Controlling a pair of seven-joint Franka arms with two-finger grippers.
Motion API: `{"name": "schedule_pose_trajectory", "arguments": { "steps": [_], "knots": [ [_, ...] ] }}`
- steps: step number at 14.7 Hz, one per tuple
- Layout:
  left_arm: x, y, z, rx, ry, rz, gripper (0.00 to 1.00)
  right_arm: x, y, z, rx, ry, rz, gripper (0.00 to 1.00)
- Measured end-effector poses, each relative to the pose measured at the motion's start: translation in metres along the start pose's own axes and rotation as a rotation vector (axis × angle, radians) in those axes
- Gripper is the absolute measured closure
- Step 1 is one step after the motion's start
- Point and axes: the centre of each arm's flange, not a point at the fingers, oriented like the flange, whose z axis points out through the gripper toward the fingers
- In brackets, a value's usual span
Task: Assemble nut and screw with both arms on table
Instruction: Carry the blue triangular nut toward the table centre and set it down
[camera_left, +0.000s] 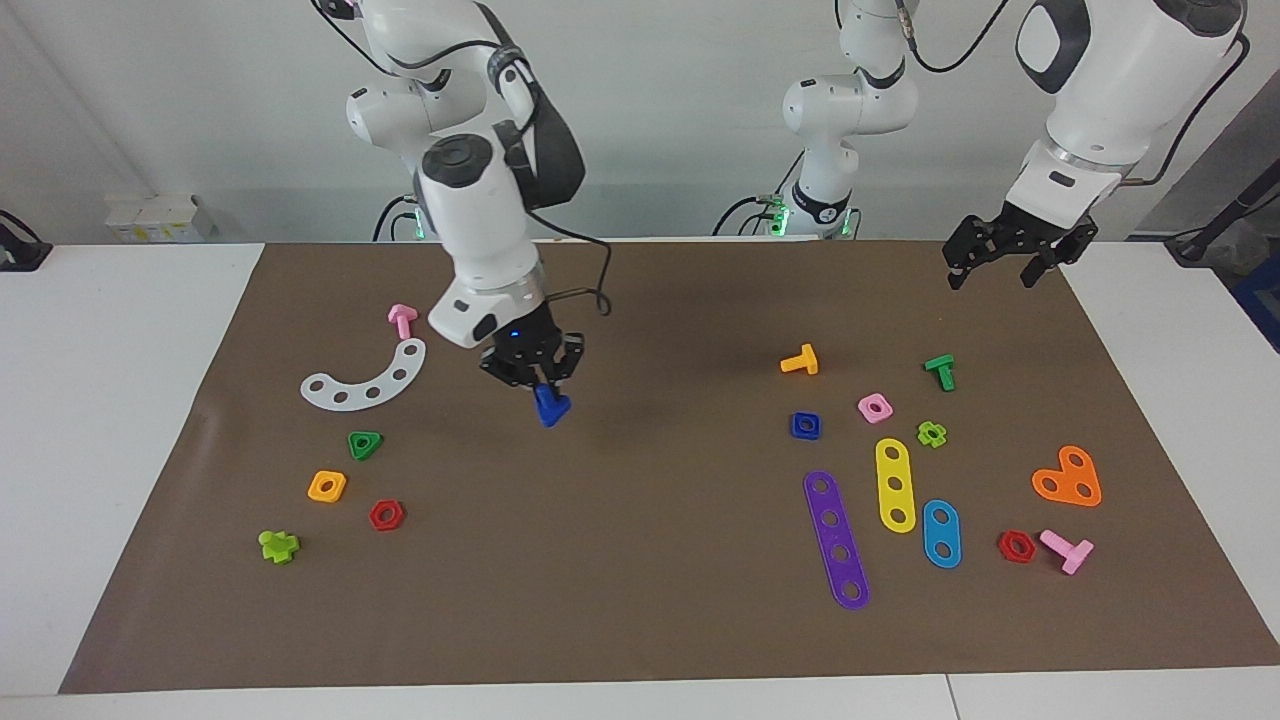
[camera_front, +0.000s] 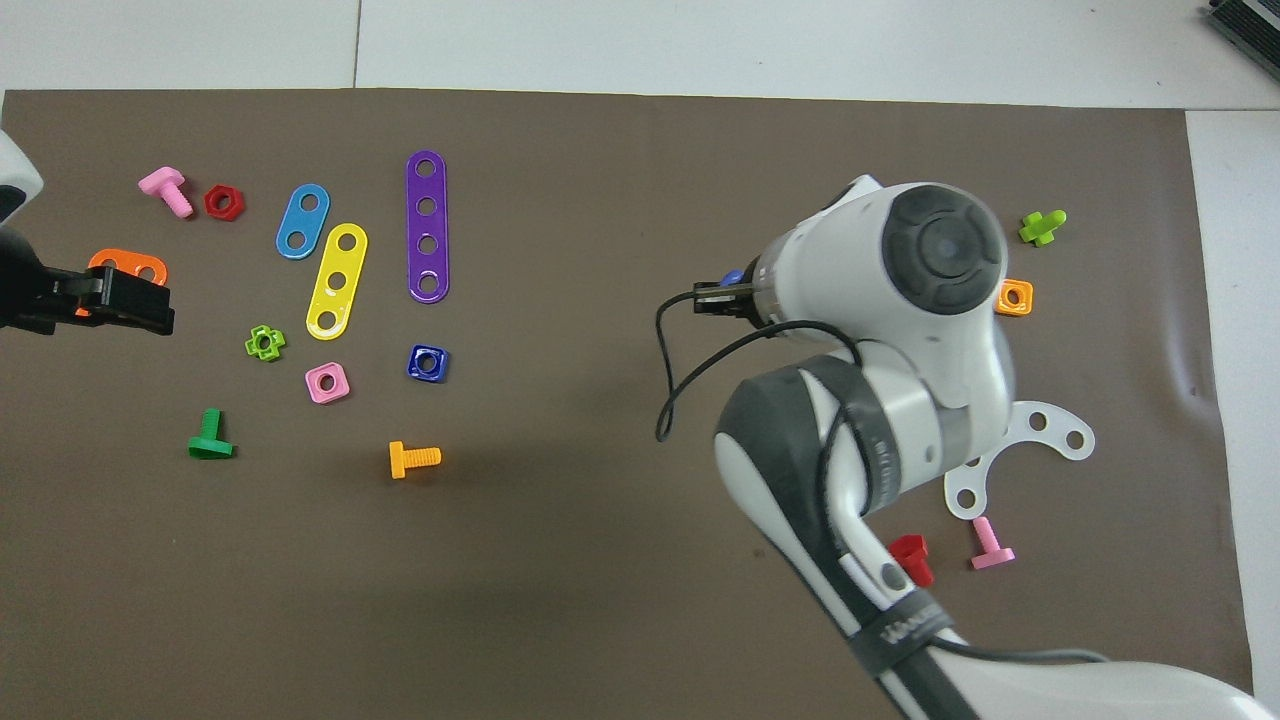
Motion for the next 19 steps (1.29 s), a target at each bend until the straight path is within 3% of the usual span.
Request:
{"name": "schedule_pose_trajectory", "arguments": {
  "steps": [3, 6, 9, 16, 19],
  "knots": [
    [0.0, 0.0, 0.0, 0.0, 0.0, 0.0, 0.0, -0.022, -0.086, 0.043, 0.025, 0.022, 0.066, 0.82],
    [0.0, 0.0, 0.0, 0.0, 0.0, 0.0, 0.0, -0.04, -0.125, 0.096, 0.01, 0.042, 0.072, 0.82],
    [0.0, 0.0, 0.0, 0.0, 0.0, 0.0, 0.0, -0.043, -0.13, 0.133, -0.033, 0.102, 0.06, 0.82],
    [0.0, 0.0, 0.0, 0.0, 0.0, 0.0, 0.0, -0.05, -0.121, 0.159, -0.053, 0.092, 0.057, 0.82],
    [0.0, 0.0, 0.0, 0.0, 0.0, 0.0, 0.0, -0.054, -0.117, 0.166, -0.061, 0.083, 0.057, 0.53]
  ]
}}
